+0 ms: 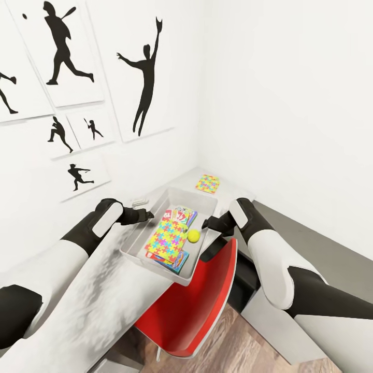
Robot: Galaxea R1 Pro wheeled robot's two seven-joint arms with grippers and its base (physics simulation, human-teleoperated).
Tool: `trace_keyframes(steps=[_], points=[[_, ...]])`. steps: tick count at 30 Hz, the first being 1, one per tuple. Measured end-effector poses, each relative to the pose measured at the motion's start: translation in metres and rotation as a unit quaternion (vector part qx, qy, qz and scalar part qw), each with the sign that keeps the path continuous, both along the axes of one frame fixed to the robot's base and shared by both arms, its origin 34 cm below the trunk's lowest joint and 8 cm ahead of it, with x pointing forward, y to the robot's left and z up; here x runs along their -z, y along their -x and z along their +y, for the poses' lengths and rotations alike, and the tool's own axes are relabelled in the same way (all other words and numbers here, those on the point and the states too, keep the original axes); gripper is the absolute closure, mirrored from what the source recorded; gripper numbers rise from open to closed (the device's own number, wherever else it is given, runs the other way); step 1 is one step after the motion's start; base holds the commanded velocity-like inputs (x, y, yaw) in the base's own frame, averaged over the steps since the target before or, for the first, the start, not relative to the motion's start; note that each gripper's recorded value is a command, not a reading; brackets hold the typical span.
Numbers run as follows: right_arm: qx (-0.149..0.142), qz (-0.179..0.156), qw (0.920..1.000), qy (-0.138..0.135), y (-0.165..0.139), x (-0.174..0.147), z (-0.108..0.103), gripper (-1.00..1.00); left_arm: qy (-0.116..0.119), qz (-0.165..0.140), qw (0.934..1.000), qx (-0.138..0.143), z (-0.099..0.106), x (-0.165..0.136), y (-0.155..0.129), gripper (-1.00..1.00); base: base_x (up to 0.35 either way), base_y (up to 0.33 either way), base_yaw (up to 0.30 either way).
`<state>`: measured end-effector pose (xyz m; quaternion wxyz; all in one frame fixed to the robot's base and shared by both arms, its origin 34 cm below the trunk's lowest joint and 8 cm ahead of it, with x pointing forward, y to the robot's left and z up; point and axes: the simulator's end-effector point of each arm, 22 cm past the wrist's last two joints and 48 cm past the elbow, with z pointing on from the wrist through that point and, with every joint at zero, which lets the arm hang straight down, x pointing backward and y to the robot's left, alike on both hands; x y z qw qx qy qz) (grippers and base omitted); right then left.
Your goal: Put all the toys in the child's room - the three board games (two on the bed and one on the table), the two jigsaw puzzles on the table, and the tennis ball on the table - inside the toy box on the table in the child's room.
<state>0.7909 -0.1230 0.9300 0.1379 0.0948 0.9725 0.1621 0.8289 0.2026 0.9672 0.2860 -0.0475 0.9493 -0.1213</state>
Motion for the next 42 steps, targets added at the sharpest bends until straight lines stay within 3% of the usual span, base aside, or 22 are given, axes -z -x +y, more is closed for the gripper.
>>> trace_keyframes(steps=[42], points=[[0.001, 0.029, 0.9996, -0.001, 0.006, 0.041, 0.0, -1.0, 0.0, 0.033, 0.9994, 0.0, 0.0, 0.046, 0.007, -1.0, 0.0, 0.0, 0.0]])
